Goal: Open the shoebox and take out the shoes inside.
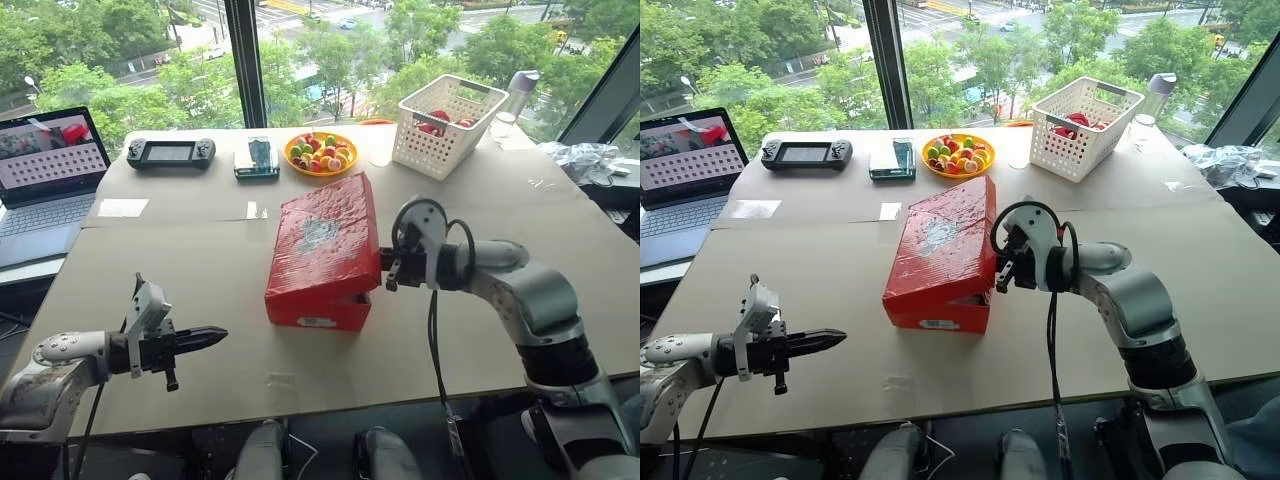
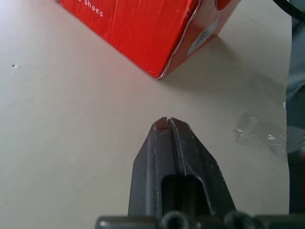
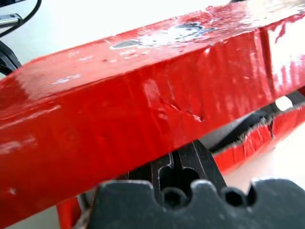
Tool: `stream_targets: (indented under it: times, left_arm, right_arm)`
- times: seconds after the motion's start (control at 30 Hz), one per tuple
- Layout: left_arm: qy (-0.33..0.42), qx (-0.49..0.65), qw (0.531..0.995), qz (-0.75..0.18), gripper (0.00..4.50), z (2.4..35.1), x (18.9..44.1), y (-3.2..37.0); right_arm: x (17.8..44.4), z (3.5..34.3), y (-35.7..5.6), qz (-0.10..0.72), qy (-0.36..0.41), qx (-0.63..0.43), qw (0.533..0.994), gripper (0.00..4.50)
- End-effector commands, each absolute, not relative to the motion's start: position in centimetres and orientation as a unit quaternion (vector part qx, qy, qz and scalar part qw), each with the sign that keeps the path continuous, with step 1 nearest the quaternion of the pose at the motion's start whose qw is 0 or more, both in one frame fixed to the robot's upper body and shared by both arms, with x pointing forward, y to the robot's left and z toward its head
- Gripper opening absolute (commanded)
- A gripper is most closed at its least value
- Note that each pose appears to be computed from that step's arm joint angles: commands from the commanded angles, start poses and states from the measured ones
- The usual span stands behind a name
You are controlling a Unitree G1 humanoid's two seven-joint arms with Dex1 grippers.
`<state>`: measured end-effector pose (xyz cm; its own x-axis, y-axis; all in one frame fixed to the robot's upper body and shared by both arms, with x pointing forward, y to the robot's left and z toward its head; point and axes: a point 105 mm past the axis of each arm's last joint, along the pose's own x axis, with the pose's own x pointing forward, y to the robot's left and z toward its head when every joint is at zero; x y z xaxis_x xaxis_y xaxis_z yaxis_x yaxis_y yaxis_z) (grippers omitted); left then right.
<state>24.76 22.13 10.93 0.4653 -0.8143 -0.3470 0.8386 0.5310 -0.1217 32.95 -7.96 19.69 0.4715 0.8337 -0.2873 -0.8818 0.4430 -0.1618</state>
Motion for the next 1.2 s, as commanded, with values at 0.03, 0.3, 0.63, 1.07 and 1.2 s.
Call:
stream_targets:
  times: [0.03, 0.3, 0.63, 1.07, 1.2]
  left_arm:
    - [0.164, 0.053, 0.85, -0.498, 0.01, 12.2, 24.9, 21.4]
    - [0.159, 0.035, 0.837, -0.523, 0.01, 11.7, 25.2, 19.1]
    - [0.15, 0.037, 0.849, -0.506, 0.01, 11.5, 25.5, 19.1]
    - [0.174, 0.036, 0.93, -0.322, 0.01, 15.0, 19.7, 29.1]
    - [0.135, 0.068, 0.937, -0.316, 0.01, 20.6, 20.4, 31.6]
  right_arm:
    - [33.1, 22.1, -5.9, 0.523, 0.057, -0.202, 0.826, 0.04]
    - [35.2, 31.2, 0.5, 0.518, -0.063, -0.214, 0.826, 0.04]
    - [37.1, 33.3, -0.4, 0.49, -0.08, -0.071, 0.865, 0.04]
    - [37.8, 26.2, -2.6, 0.47, 0.021, -0.143, 0.871, 0.04]
    - [36.8, 24.9, -3.2, 0.468, 0.044, -0.159, 0.868, 0.04]
